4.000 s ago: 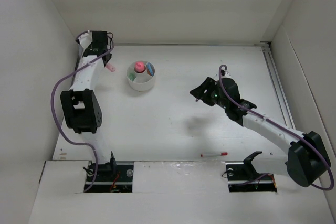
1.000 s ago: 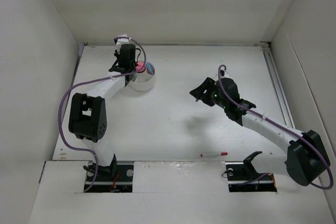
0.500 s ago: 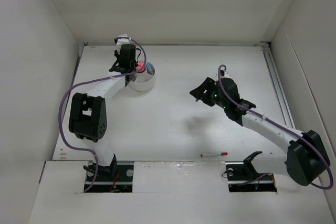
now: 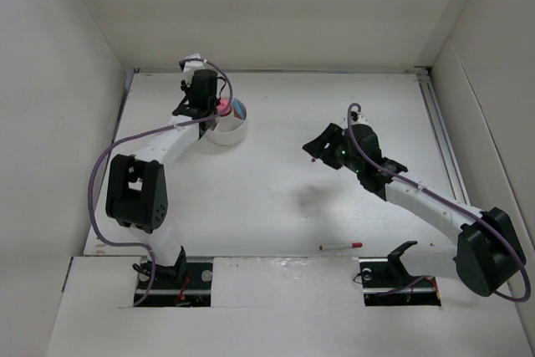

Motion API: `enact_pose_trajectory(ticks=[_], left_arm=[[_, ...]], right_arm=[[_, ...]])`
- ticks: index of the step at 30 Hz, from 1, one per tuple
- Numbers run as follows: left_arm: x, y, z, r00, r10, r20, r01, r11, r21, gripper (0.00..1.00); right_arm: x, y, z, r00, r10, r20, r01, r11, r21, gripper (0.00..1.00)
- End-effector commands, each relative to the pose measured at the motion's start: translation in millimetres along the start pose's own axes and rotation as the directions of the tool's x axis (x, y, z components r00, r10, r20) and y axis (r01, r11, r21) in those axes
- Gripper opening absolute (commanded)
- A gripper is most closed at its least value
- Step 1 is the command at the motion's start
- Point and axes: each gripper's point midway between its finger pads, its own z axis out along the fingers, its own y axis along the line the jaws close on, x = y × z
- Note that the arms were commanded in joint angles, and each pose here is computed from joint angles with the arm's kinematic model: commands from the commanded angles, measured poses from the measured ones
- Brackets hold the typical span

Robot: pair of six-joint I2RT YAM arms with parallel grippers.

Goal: Sort the stationery into containers
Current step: Place the stationery in the storage box, then pick up the pen from the corner of the board.

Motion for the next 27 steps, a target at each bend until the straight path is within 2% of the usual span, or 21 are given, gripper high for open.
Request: enact_pose_trajectory(ticks=[1,2,3,4,5,6,7,9,10,12,13,14,16,17,20,21,24,25,26,27], left_arm=[[-81.2,-14.9,-55.0,0.968,-0.199,0.150,0.185,0.977,0.104,0.25],[-91.0,-11.2,-72.7,0.956,-0.246,0.161,0.226,0.965,0.134,0.25],[-74.8,-14.6,-80.2,0.957,-0.265,0.119,0.244,0.955,0.170,0.24],[-72.2,-16.7,-89.2,0.937,-0.333,0.103,0.307,0.928,0.212,0.23],[-67.5,-17.8,-98.4,0.928,-0.361,0.090,0.328,0.909,0.256,0.23],[-89.0,-18.6,-124.9,0.893,-0.431,0.133,0.362,0.861,0.358,0.22],[-53.9,-21.9,-129.2,0.909,-0.410,0.069,0.352,0.847,0.399,0.22],[-54.3,-19.4,-157.5,0.880,-0.470,0.063,0.386,0.787,0.481,0.20],[-29.3,-17.0,-159.0,0.890,-0.456,0.018,0.389,0.780,0.489,0.18],[-15.3,-15.3,-169.2,0.891,-0.453,-0.009,0.389,0.756,0.525,0.15],[-15.5,-16.8,-182.5,0.887,-0.461,-0.022,0.390,0.723,0.570,0.15],[6.2,-16.4,-183.0,0.895,-0.442,-0.061,0.394,0.721,0.570,0.13],[14.0,-16.7,-193.8,0.898,-0.435,-0.074,0.385,0.691,0.612,0.11],[32.4,-17.4,-195.5,0.907,-0.405,-0.112,0.382,0.683,0.622,0.11],[39.6,-21.7,-209.1,0.911,-0.394,-0.123,0.364,0.628,0.688,0.10],[56.7,-24.0,-210.5,0.915,-0.369,-0.163,0.371,0.610,0.700,0.10],[65.4,-35.3,-229.5,0.932,-0.317,-0.177,0.327,0.518,0.791,0.12],[75.5,-37.0,-229.1,0.938,-0.288,-0.193,0.321,0.512,0.797,0.12],[86.1,-41.0,-232.8,0.947,-0.244,-0.210,0.307,0.487,0.818,0.12],[88.4,-41.2,-231.1,0.947,-0.239,-0.216,0.310,0.490,0.814,0.12]], right_arm=[[-20.2,22.4,-4.8,0.998,-0.010,0.070,0.014,0.999,-0.049,0.60],[-21.9,21.1,-4.5,0.997,-0.010,0.079,0.013,0.999,-0.042,0.57],[-23.9,23.6,-7.1,0.996,-0.009,0.086,0.013,0.999,-0.050,0.54],[-26.4,18.5,-6.4,0.995,-0.009,0.102,0.012,1.000,-0.024,0.50],[-30.3,18.9,-8.4,0.993,-0.008,0.119,0.011,1.000,-0.022,0.36],[-30.0,13.6,-9.8,0.992,-0.009,0.126,0.009,1.000,-0.003,0.26],[-33.8,10.6,-9.4,0.989,-0.009,0.148,0.007,1.000,0.014,0.18],[-36.4,5.8,-9.3,0.986,-0.011,0.164,0.005,0.999,0.038,0.03],[-40.8,-3.3,-8.6,0.982,-0.010,0.188,-0.003,0.998,0.069,0.00],[-44.5,-13.4,-6.0,0.978,-0.004,0.207,-0.019,0.994,0.108,0.00],[-43.1,-20.7,-4.4,0.978,-0.009,0.207,-0.020,0.990,0.139,0.00],[-49.8,-26.3,-3.6,0.973,-0.012,0.229,-0.028,0.985,0.168,0.00],[-50.4,-38.2,0.9,0.974,0.000,0.227,-0.053,0.973,0.226,0.00],[-49.9,-42.5,1.5,0.975,-0.005,0.223,-0.052,0.967,0.250,0.00],[-45.8,-61.4,-0.8,0.975,0.008,0.222,-0.085,0.936,0.341,0.00],[-41.6,-66.6,-2.6,0.979,0.004,0.206,-0.080,0.928,0.363,0.00],[-18.0,-83.9,-16.5,0.993,0.006,0.121,-0.061,0.889,0.453,0.03],[1.3,-93.4,-27.2,0.998,0.001,0.058,-0.030,0.866,0.499,0.03],[11.1,-89.7,-35.8,0.999,0.002,0.032,-0.018,0.865,0.501,0.07],[15.7,-96.2,-44.0,1.000,0.010,0.014,-0.016,0.848,0.530,0.09]])
